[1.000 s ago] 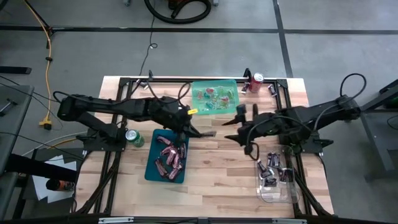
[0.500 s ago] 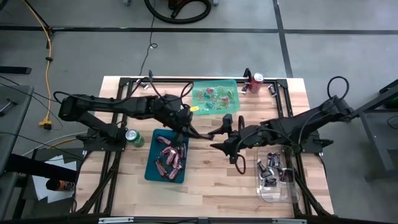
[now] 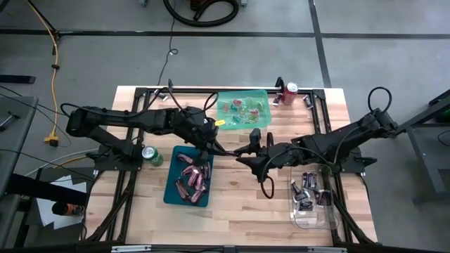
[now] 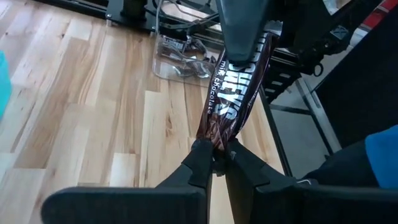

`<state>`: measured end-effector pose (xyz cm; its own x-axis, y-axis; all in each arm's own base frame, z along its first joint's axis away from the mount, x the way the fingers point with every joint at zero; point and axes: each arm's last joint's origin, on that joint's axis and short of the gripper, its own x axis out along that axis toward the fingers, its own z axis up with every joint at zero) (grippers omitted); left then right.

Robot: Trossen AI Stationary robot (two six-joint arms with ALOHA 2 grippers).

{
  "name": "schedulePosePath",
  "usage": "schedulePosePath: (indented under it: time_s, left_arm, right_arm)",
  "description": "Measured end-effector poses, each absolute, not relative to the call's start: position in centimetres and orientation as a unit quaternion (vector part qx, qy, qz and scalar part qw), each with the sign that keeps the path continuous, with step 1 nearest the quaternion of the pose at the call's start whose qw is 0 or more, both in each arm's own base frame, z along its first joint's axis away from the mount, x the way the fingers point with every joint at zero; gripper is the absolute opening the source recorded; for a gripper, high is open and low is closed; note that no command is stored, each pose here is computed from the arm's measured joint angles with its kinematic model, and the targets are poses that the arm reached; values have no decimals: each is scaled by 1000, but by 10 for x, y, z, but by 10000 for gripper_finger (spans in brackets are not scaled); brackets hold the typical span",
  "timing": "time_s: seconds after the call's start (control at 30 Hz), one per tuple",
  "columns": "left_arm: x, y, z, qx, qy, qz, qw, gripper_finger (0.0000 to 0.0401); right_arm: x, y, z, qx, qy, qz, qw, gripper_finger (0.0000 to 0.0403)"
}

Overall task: Organize candy in baskets
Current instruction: Put the dark brown chocolate bar into the transparent bin

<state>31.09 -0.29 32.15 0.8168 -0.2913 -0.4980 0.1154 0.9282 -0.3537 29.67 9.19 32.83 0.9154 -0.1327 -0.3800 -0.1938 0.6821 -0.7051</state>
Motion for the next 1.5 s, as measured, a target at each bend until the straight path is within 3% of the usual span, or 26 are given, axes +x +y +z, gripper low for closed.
schedulePosePath:
  time_s: [0.33,0.5,0.7,0.9,1.07,1.23,1.5]
  left_arm:
    - [311,-1,321,-148,282,-79,945,45]
    - [309,2,322,-171,284,-68,941,86]
    - [285,21,331,-187,311,-20,932,148]
    - [263,38,332,-176,331,73,924,186]
    - [265,39,305,-210,323,78,919,191]
    - [269,33,278,-260,313,67,911,191]
    - [270,37,281,-266,293,72,916,192]
  right_arm:
    - [297,84,330,-401,208,7,892,11]
    - [291,78,336,-398,209,2,893,22]
    - [256,64,346,-338,263,-7,904,7]
    - [204,53,340,-148,403,5,903,5]
    - [163,67,325,15,547,41,836,4]
    - [129,86,305,114,619,13,777,4]
    - [103,100,268,160,667,-43,727,32]
